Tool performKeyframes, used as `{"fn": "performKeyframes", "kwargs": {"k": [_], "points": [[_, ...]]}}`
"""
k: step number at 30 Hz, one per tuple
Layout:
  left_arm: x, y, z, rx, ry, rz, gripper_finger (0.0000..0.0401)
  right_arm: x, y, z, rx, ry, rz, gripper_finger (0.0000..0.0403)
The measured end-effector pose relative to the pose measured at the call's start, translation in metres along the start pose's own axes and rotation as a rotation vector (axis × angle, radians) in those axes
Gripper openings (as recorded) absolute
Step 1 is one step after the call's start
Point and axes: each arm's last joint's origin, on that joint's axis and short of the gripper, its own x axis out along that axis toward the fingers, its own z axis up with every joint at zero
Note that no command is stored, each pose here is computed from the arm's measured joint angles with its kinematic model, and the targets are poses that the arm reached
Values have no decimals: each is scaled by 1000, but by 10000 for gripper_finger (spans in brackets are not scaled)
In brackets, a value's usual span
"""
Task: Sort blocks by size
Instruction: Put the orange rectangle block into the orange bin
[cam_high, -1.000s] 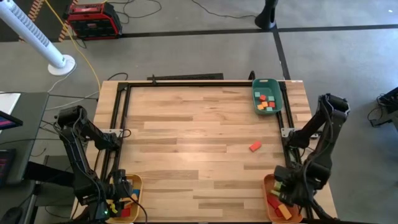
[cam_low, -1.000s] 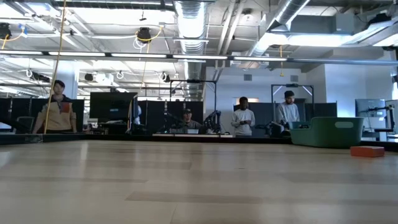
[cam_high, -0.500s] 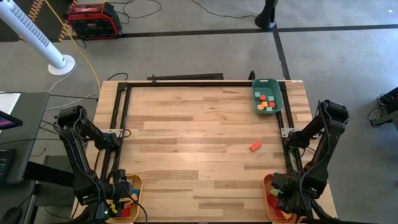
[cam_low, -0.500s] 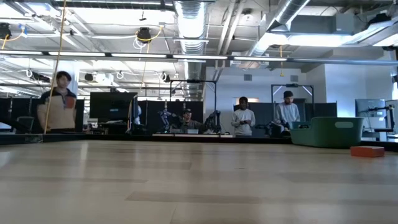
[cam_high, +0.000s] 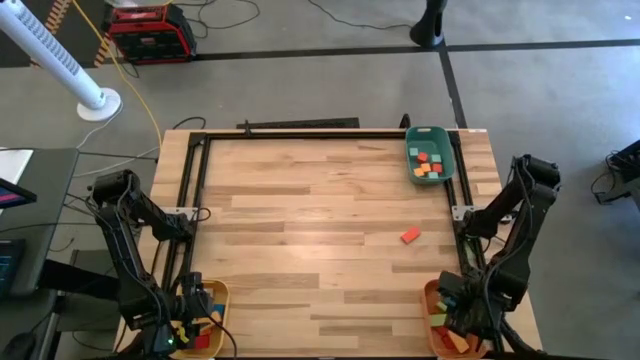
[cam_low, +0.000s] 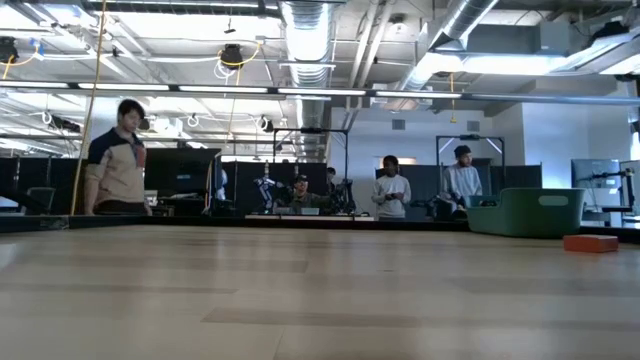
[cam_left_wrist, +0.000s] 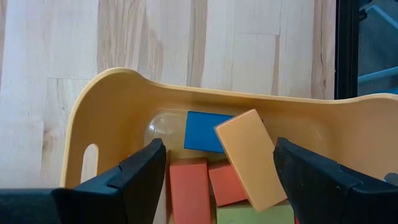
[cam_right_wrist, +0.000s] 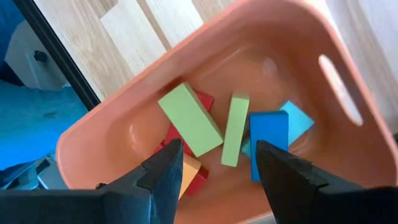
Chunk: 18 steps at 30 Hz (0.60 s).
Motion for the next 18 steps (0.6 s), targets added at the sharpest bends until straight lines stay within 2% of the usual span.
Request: {"fn": "performKeyframes", "kwargs": {"k": [9,18], "points": [[0,0,0,0,0,0,285,-4,-5,17,-79,-28,-37,228],[0,0,0,1,0,0,285,-14,-14,41,-159,-139,-70,228]]}}
